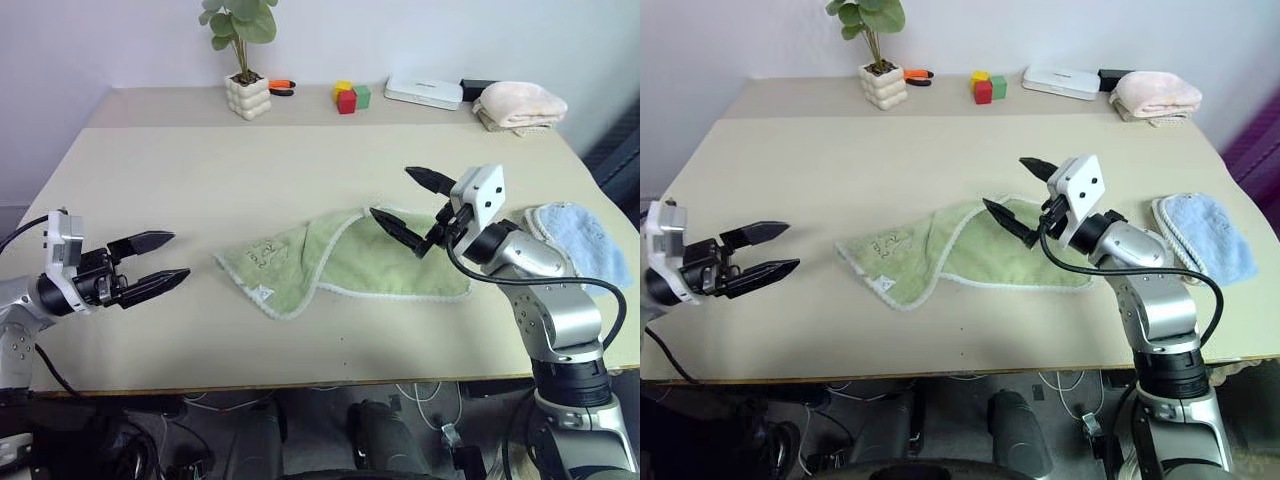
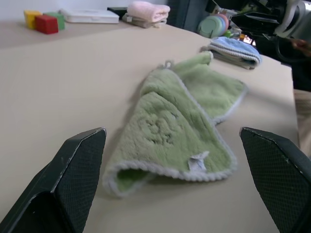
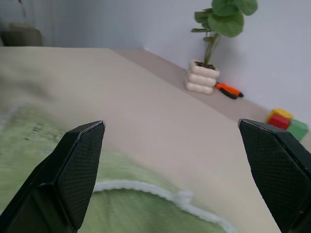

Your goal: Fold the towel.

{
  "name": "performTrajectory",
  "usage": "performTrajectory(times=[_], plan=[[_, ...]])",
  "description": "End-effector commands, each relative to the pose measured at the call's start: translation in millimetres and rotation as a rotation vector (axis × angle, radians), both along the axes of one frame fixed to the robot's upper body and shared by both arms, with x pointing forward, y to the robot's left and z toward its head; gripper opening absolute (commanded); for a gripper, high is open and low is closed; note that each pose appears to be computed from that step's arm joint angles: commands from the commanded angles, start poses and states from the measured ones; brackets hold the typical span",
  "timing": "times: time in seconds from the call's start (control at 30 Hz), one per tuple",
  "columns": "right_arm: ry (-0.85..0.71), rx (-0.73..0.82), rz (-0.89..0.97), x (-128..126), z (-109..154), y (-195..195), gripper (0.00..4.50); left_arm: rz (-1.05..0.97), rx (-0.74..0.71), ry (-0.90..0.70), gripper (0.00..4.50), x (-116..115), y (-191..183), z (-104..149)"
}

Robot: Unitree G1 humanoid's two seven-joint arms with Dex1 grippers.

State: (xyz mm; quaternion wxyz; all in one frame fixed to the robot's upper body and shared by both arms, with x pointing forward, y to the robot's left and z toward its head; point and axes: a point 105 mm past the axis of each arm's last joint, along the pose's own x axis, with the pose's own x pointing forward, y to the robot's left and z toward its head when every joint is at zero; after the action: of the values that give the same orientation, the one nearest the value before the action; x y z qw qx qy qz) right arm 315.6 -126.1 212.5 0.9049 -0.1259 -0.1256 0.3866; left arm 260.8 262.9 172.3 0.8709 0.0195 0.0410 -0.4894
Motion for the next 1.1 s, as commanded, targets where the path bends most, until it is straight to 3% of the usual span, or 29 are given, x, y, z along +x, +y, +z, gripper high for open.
performTrajectory(times=[0.03, 0.27, 0.53, 0.67, 0.8, 1.1], plan=[[-0.039, 0.019, -0.015, -6.7, 11.1, -0.5, 4.49, -0.056, 0.049, -0.034, 4.5, -0.1, -7.5, 8.9], [-0.025, 0.012, -0.041, -11.3, 9.8, -5.4, 4.49, -0.116, -0.015, -0.036, 4.5, 13.8, -23.7, 15.8], [-0.078, 0.004, -0.11, -10.4, 15.2, -12.2, 4.49, -0.244, -0.049, 0.039, 4.5, 20.8, -54.9, -1.3], [-0.088, -0.004, -0.107, -8.6, 22.7, -10.1, 4.49, -0.334, 0.049, 0.123, 4.5, 8.0, -58.5, -14.5], [-0.097, -0.006, -0.111, -1.3, 20.5, -7.3, 4.49, -0.372, 0.099, 0.026, 4.5, 11.7, -70.7, -17.1], [-0.114, 0.012, -0.087, 1.7, 25.5, 3.2, 4.49, -0.701, 0.399, -0.168, 4.5, -0.1, -114.6, -52.0]])
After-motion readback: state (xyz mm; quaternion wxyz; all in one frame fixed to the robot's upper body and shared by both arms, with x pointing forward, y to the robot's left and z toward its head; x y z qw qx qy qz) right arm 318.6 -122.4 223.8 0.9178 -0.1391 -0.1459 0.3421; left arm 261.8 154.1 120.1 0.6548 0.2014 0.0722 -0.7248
